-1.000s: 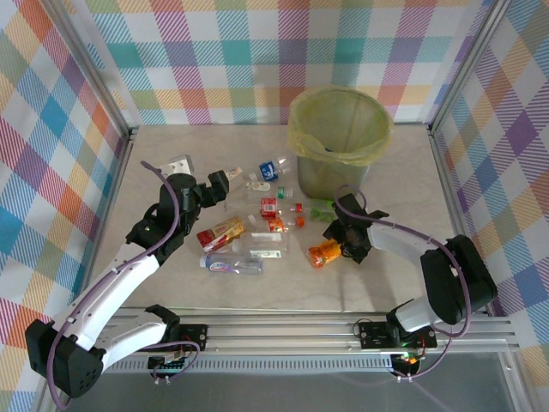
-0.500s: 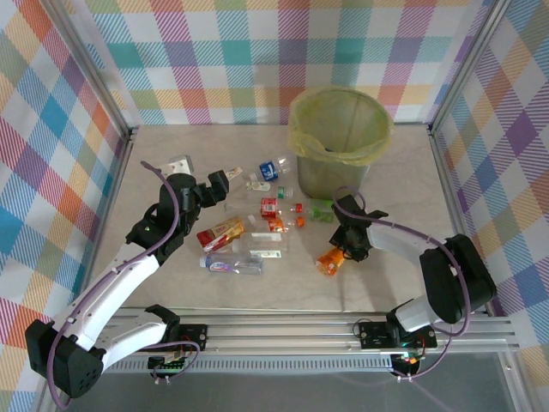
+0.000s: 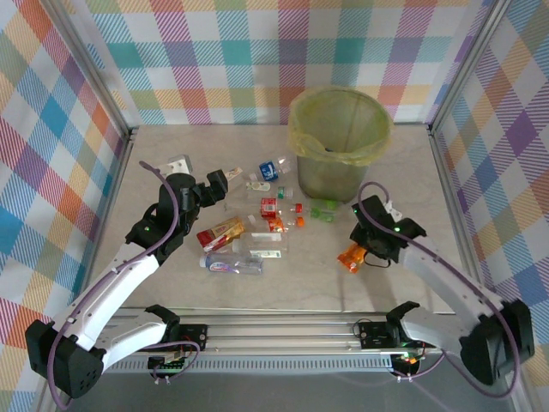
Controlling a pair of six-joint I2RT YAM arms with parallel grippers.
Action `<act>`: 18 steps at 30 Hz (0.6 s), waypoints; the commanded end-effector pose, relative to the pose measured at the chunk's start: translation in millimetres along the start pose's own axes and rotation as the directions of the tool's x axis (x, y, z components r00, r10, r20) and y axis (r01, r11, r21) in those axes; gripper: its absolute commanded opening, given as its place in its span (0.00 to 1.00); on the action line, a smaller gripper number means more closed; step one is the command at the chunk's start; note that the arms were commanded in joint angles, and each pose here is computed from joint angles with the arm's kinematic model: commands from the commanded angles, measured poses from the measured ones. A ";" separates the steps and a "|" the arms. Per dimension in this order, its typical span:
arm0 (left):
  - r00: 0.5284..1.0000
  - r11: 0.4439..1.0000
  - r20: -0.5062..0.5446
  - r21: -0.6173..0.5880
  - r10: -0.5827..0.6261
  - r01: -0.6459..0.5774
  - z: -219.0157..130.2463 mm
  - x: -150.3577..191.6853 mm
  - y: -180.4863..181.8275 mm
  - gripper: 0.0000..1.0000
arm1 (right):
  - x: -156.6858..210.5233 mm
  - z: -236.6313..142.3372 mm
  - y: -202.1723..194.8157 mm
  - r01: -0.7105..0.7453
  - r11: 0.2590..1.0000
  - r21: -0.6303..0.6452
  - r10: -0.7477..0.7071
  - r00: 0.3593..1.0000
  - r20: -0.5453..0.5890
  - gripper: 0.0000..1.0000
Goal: Put the plastic bottles in the bin
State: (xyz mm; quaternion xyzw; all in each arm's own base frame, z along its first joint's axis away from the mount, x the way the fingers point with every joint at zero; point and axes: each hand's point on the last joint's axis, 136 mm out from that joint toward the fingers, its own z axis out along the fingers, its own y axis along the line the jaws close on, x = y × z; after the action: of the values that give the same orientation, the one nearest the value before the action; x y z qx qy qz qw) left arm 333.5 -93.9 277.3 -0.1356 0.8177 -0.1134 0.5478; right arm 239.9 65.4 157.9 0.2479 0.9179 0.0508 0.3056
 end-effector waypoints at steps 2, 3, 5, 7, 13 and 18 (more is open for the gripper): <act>0.999 0.999 0.013 -0.014 -0.034 0.034 -4.0 -4.5 6.5 1.00 | -47.9 -51.6 2.4 0.109 0.993 -0.043 -0.099 0.976 0.192 0.48; 0.999 0.999 0.008 -0.014 -0.036 0.036 -3.3 -3.0 6.6 1.00 | -56.0 -60.9 7.2 0.126 0.990 -0.061 -0.109 0.969 0.220 0.48; 0.999 0.999 0.006 -0.011 -0.045 0.045 -2.6 -2.0 6.1 1.00 | -74.6 -80.0 19.4 0.174 0.981 -0.088 -0.144 0.950 0.276 0.48; 0.999 0.999 0.007 -0.005 -0.054 0.054 -1.7 -2.4 5.2 1.00 | -91.2 -94.8 31.5 0.220 0.971 -0.096 -0.180 0.931 0.318 0.48; 0.998 0.997 0.003 0.014 -0.070 0.070 -3.6 -3.2 1.8 1.00 | -149.1 -142.0 79.2 0.355 0.928 -0.113 -0.265 0.843 0.468 0.50; 0.997 0.996 0.015 0.028 -0.079 0.079 -8.8 -4.1 2.7 1.00 | -186.2 -162.9 128.1 0.441 0.886 -0.142 -0.299 0.778 0.552 0.51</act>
State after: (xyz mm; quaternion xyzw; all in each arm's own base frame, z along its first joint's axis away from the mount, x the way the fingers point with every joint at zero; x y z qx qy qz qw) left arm 331.1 -94.3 280.5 -0.1515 0.8122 -0.1350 0.5469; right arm 309.5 85.0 385.2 0.0666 0.8427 0.0471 0.5321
